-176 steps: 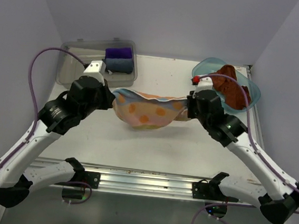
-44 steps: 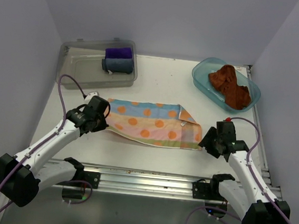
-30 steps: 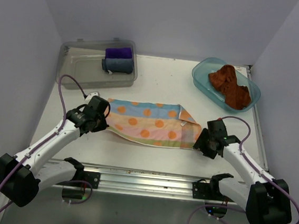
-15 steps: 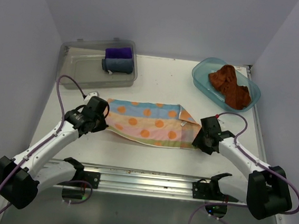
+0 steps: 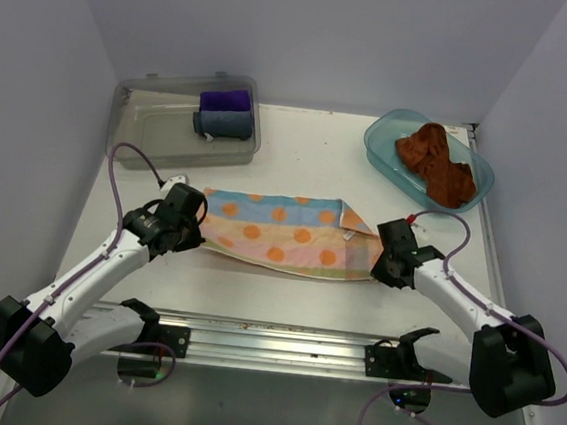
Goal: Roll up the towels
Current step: Flatten the towel
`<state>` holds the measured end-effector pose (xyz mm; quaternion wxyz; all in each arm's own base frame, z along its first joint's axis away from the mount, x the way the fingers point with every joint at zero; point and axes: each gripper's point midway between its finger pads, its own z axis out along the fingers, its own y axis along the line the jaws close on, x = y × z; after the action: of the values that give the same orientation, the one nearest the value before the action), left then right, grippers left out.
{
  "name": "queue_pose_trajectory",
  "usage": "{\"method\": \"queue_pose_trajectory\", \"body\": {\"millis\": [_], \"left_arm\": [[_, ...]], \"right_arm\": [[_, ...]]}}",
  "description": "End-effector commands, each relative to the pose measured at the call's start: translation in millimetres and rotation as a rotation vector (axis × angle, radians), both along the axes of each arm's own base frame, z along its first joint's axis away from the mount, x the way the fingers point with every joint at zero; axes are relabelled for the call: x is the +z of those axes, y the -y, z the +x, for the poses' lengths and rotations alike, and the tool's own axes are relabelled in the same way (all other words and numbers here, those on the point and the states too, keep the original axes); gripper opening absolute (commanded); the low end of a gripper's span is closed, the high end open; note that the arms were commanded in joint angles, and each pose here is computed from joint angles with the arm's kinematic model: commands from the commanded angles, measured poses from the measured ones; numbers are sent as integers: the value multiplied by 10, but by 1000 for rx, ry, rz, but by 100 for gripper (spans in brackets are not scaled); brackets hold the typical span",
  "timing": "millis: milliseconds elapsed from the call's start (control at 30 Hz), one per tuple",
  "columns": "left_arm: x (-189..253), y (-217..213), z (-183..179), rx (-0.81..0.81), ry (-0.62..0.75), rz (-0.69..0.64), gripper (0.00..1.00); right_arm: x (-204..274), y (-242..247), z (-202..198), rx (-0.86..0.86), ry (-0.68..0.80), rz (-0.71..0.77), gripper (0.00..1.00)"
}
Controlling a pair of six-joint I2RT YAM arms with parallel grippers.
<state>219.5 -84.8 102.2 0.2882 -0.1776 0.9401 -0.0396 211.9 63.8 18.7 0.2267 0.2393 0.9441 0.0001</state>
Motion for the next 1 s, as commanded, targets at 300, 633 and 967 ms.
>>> {"method": "queue_pose_trajectory", "body": {"millis": [300,633,967], "left_arm": [[1471,21,468,-15,310,-25,0],[2477,-186,410,41,535,-35,0],[811,-62,66,23,182,-57,0]], "right_arm": [[1986,111,479,8,424,-31,0],[2707,151,318,61,554,-4,0],[995,6,-341,79,176,106,0]]}}
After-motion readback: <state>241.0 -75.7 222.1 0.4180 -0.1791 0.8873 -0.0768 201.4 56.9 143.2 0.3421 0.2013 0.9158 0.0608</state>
